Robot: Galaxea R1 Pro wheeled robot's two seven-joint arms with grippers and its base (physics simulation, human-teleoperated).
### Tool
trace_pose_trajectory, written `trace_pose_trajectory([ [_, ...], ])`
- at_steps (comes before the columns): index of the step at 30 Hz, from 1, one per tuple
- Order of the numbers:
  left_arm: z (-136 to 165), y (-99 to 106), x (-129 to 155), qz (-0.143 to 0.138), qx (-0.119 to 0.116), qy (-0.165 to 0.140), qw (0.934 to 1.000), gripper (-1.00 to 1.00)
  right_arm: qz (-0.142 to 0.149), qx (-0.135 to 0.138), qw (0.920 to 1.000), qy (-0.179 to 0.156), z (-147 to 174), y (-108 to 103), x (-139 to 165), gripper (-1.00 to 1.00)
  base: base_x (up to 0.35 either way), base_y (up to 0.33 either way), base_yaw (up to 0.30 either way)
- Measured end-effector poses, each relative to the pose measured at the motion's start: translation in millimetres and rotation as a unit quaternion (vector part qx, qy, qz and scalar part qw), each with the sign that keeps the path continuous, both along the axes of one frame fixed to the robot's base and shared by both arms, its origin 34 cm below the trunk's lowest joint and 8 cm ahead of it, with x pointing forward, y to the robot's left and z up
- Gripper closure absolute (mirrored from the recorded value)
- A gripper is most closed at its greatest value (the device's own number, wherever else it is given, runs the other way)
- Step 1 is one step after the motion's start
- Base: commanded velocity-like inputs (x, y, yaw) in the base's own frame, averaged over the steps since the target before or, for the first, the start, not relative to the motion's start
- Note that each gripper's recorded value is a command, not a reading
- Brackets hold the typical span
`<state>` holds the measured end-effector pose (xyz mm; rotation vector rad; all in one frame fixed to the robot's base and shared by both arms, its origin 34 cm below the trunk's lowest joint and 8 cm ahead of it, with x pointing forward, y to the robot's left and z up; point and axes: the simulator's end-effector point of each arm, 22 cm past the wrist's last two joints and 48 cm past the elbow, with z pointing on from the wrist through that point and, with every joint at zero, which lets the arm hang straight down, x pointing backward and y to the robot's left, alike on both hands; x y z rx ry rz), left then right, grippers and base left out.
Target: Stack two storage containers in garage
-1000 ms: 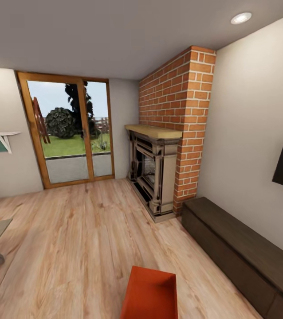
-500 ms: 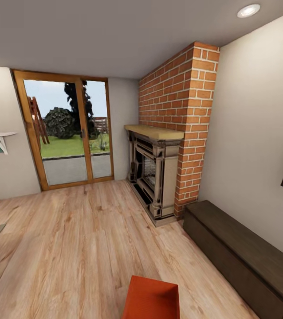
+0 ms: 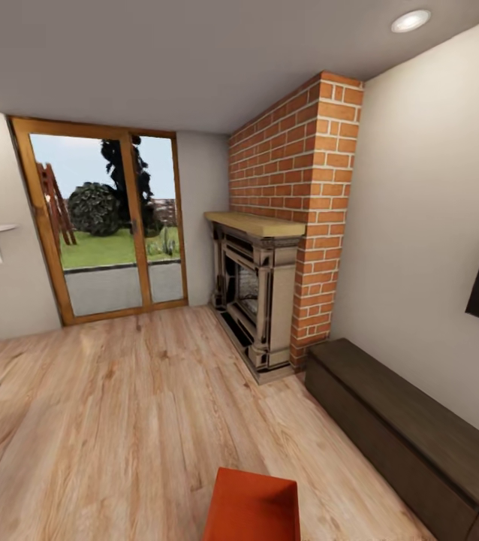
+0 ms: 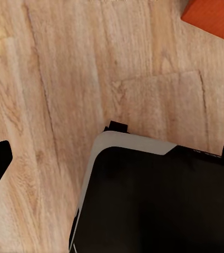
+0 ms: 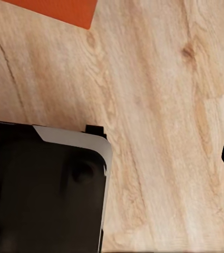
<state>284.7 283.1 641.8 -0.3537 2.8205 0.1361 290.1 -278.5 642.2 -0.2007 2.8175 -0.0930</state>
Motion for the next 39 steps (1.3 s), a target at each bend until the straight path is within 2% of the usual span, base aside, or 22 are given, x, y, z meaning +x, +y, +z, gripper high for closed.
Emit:
trace_pose_trajectory([
  [23, 0.1, 0.0, 0.4, 0.000, 0.000, 0.000, 1.0000, -1.00, 0.000, 0.000, 1.0000, 0.000, 0.0, 0.0, 0.1, -1.00, 0.000, 0.000, -0.224],
  [39, 0.1, 0.2, 0.1, 0.001, 0.000, 0.000, 1.0000, -1.00, 0.001, 0.000, 1.0000, -0.003, 0.4, -0.3, 1.3, -1.00, 0.000, 0.046, -0.025],
])
